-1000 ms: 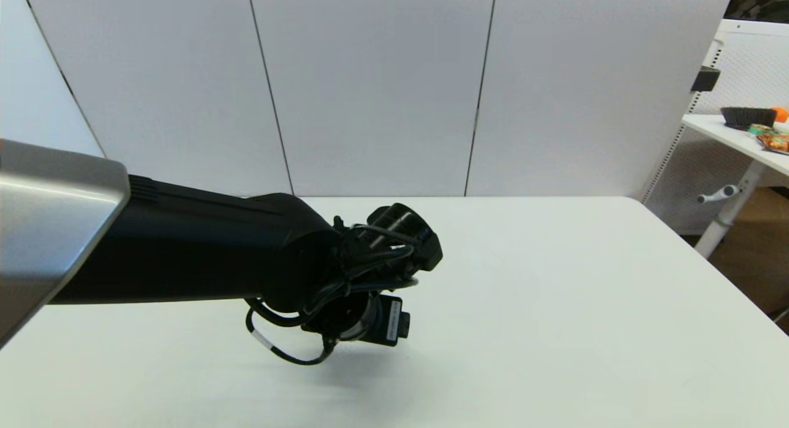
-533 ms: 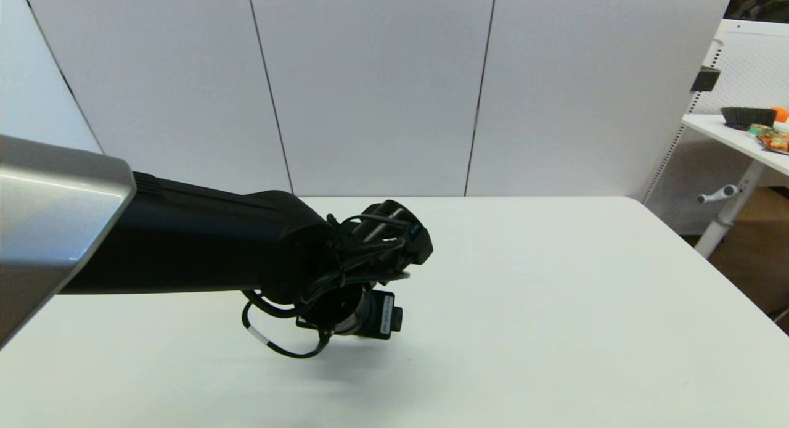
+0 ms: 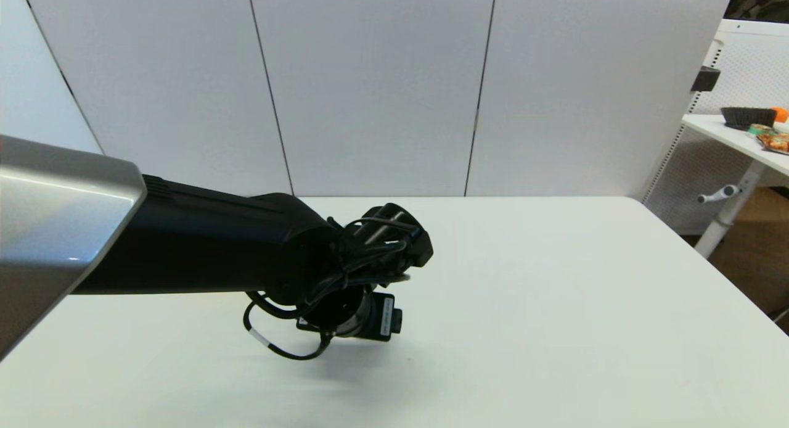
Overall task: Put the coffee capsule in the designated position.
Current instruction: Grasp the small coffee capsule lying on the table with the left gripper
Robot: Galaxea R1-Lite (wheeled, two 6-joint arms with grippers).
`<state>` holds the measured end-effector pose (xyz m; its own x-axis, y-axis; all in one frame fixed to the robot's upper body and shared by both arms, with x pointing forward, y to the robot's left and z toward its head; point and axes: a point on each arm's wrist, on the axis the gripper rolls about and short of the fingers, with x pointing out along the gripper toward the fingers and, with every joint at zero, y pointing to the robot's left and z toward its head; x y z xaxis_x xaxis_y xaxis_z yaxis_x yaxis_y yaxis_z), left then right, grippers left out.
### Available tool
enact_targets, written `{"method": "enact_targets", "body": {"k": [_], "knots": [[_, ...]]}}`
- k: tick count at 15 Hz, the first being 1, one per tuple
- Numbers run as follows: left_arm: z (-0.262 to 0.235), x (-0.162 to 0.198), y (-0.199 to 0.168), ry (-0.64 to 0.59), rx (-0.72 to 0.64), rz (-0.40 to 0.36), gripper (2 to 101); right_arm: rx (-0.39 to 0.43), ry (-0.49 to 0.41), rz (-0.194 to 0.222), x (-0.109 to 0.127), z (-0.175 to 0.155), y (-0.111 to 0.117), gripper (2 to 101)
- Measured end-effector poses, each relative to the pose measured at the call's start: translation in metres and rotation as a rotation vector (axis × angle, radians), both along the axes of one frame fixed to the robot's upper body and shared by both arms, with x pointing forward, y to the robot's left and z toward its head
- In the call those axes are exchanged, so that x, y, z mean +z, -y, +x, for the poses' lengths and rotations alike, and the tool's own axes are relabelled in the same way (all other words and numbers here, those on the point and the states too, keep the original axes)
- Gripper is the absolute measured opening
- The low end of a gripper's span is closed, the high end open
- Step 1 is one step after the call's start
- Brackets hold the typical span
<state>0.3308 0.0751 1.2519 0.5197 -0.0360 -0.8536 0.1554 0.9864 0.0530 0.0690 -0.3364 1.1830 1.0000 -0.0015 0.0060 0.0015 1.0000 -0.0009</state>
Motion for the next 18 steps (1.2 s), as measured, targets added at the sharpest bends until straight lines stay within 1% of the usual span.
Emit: {"method": "enact_targets", "body": {"k": [8, 12, 18], "knots": [[0.0005, -0.0011, -0.0015, -0.006, 0.019, -0.004, 97.8, 0.000, 0.000, 0.000, 0.0000, 0.0000, 0.0000, 97.7], [-0.0019, -0.0026, -0.0047, -0.030, 0.061, 0.007, 97.8, 0.000, 0.000, -0.001, 0.0000, 0.0000, 0.0000, 97.7], [-0.0013, -0.0019, -0.0054, -0.033, 0.067, 0.005, 97.8, 0.000, 0.000, 0.000, 0.0000, 0.0000, 0.0000, 97.7]]}}
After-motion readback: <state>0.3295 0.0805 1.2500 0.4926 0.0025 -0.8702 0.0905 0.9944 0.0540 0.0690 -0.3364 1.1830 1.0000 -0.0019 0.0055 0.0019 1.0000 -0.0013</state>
